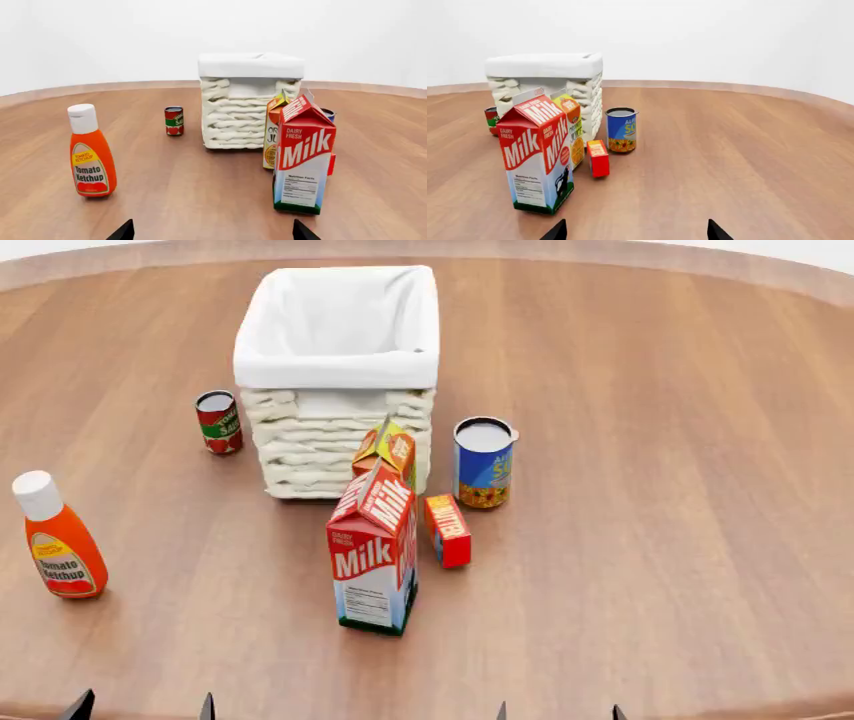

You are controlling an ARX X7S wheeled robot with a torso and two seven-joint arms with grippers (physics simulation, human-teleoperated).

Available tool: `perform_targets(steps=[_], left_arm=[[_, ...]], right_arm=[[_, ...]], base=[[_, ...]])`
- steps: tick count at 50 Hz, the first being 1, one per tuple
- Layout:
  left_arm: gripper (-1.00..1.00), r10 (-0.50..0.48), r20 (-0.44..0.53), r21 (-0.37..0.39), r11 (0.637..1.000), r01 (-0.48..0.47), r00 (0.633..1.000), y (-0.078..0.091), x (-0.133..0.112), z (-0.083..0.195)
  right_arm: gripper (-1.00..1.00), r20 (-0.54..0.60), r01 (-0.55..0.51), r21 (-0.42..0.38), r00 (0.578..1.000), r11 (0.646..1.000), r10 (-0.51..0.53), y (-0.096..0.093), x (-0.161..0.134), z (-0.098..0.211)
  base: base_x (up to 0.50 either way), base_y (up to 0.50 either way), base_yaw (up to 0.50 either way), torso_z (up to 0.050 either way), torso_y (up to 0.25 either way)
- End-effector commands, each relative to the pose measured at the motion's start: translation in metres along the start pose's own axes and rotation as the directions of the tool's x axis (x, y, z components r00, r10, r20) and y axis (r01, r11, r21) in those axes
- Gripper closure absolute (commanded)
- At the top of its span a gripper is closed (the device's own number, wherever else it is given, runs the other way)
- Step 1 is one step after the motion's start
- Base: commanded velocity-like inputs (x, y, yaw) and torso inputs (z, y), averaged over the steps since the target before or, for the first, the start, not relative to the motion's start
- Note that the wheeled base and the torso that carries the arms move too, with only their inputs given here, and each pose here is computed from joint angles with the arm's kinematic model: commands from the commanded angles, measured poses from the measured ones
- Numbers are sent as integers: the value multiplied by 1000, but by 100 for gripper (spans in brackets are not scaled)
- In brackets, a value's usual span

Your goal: Pick up the butter and put it in the basket.

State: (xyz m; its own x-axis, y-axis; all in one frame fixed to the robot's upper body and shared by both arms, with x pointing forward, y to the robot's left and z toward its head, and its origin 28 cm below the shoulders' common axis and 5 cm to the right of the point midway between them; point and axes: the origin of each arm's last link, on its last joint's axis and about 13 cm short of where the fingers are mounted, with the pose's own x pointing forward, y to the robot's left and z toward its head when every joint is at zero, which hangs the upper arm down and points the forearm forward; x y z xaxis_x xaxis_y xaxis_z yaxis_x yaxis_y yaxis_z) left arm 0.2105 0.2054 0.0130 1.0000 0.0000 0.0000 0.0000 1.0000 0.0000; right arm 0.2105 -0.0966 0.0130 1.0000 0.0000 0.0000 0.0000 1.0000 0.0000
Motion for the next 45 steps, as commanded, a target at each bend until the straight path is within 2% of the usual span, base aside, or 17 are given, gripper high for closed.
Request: perform_targets(steps=[1, 6, 8, 9, 10, 11, 13, 21, 45], left_arm=[[-100, 0, 0, 0, 1000, 0, 1000, 0, 0, 0], [-100, -5, 2, -10, 1000, 5, 1000, -3, 0, 1], [-100, -29, 56, 66, 998, 25, 998, -3, -2, -1], [-100, -10, 4, -24, 1000, 10, 1000, -3, -1, 3], [-100, -13, -37, -29, 1000, 12, 999, -3, 0, 3], [-100, -14, -22, -23, 1000, 13, 1000, -3, 0, 2], [-100, 15, -24, -9, 1000, -15, 1000, -3, 2, -1], [-100, 7, -51, -5, 1000, -7, 999, -5, 0, -8], [-100, 10, -30, -16, 1000, -11, 999, -3, 1, 0]], right_arm=[[-100, 0, 0, 0, 1000, 1000, 0, 0, 0, 0], [-100, -1, 6, -4, 1000, 1000, -6, -3, -1, 0], [-100, 2, 9, -13, 1000, 1000, -9, -3, -1, 2], [-100, -2, -15, -21, 1000, 1000, 15, -4, -1, 1], [-100, -4, 3, -20, 1000, 1000, -4, -4, -1, 0], [-100, -31, -13, -50, 999, 999, 11, -4, -1, -1], [-100, -26, -12, -43, 1000, 999, 11, -3, 0, 0], [-100, -41, -18, -37, 999, 999, 16, -4, 0, -3], [-100, -40, -34, -61, 999, 998, 31, -2, 1, 0]], base=[[0, 0, 0, 0, 0], [0, 0, 0, 0, 0], [0, 0, 0, 0, 0], [0, 0, 0, 0, 0], [0, 0, 35, 0, 0], [0, 0, 500, 0, 0], [0, 0, 500, 0, 0], [0, 0, 500, 0, 0], [0, 0, 500, 0, 0]])
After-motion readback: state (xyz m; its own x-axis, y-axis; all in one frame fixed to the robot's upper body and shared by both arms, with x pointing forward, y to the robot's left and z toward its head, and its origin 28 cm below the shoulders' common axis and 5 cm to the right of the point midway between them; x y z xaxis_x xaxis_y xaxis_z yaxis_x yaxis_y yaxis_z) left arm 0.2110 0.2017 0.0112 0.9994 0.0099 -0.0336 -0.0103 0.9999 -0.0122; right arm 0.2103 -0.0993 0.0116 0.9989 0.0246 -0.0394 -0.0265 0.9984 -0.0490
